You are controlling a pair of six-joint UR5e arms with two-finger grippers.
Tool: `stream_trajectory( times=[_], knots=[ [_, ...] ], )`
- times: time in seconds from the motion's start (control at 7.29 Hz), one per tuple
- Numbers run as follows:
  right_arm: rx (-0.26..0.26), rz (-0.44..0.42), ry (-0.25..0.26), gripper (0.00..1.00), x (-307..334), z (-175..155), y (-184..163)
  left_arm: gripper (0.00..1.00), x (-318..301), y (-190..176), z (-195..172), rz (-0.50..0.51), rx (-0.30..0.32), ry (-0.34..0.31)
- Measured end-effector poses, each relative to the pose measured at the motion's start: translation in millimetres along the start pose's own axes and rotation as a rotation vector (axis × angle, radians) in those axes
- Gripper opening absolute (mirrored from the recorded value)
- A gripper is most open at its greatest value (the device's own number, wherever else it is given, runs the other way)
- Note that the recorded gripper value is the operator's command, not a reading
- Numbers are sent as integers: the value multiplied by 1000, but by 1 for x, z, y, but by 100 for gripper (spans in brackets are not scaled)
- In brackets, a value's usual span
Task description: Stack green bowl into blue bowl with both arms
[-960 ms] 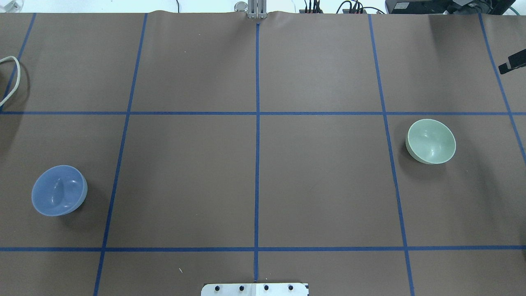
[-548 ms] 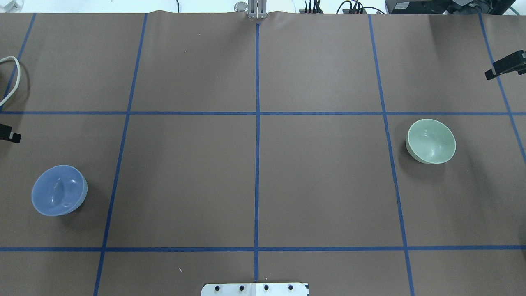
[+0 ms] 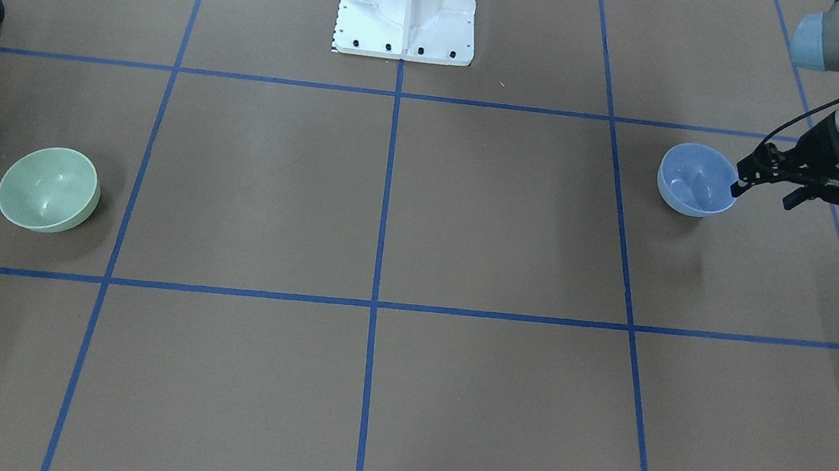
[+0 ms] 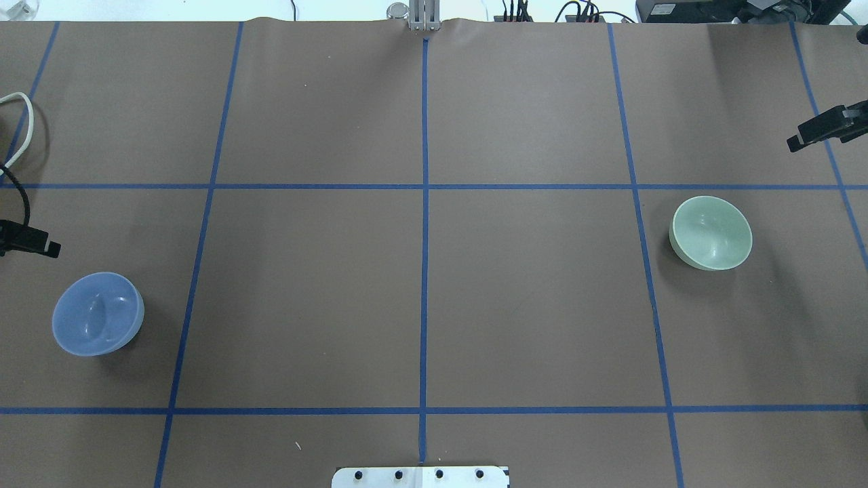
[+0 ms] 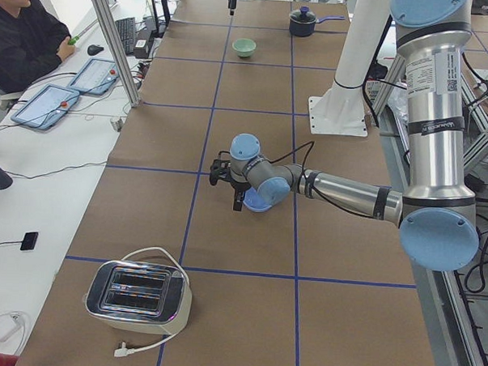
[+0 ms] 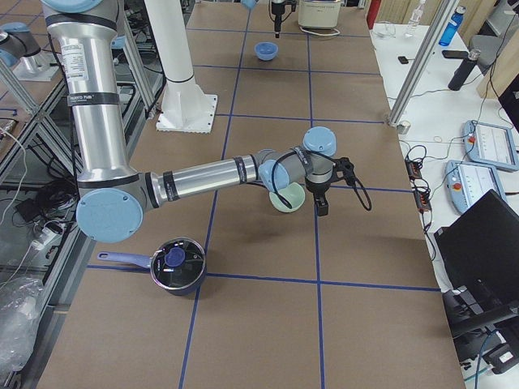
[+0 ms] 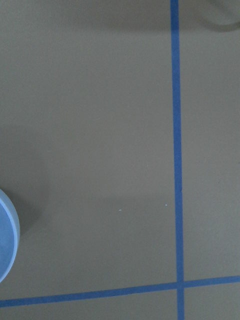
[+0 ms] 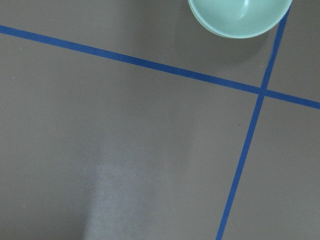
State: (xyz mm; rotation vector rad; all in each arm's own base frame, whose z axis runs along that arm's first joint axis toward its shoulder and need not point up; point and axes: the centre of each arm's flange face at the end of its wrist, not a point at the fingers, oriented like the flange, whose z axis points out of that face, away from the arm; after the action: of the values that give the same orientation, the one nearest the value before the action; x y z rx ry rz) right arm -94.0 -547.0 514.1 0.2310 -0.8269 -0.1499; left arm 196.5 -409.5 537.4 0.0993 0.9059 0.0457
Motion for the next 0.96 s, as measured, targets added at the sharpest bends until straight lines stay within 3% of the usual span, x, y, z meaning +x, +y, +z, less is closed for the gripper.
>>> stream_trajectory(
  times=[0.69, 0.96],
  knots=[
    [-13, -15, 1, 100, -9, 10, -1, 96, -3, 24, 40, 24, -46, -18],
    [-13, -16, 1, 100, -9, 10, -1, 76, -8, 28, 52, 37, -46, -20]
  ],
)
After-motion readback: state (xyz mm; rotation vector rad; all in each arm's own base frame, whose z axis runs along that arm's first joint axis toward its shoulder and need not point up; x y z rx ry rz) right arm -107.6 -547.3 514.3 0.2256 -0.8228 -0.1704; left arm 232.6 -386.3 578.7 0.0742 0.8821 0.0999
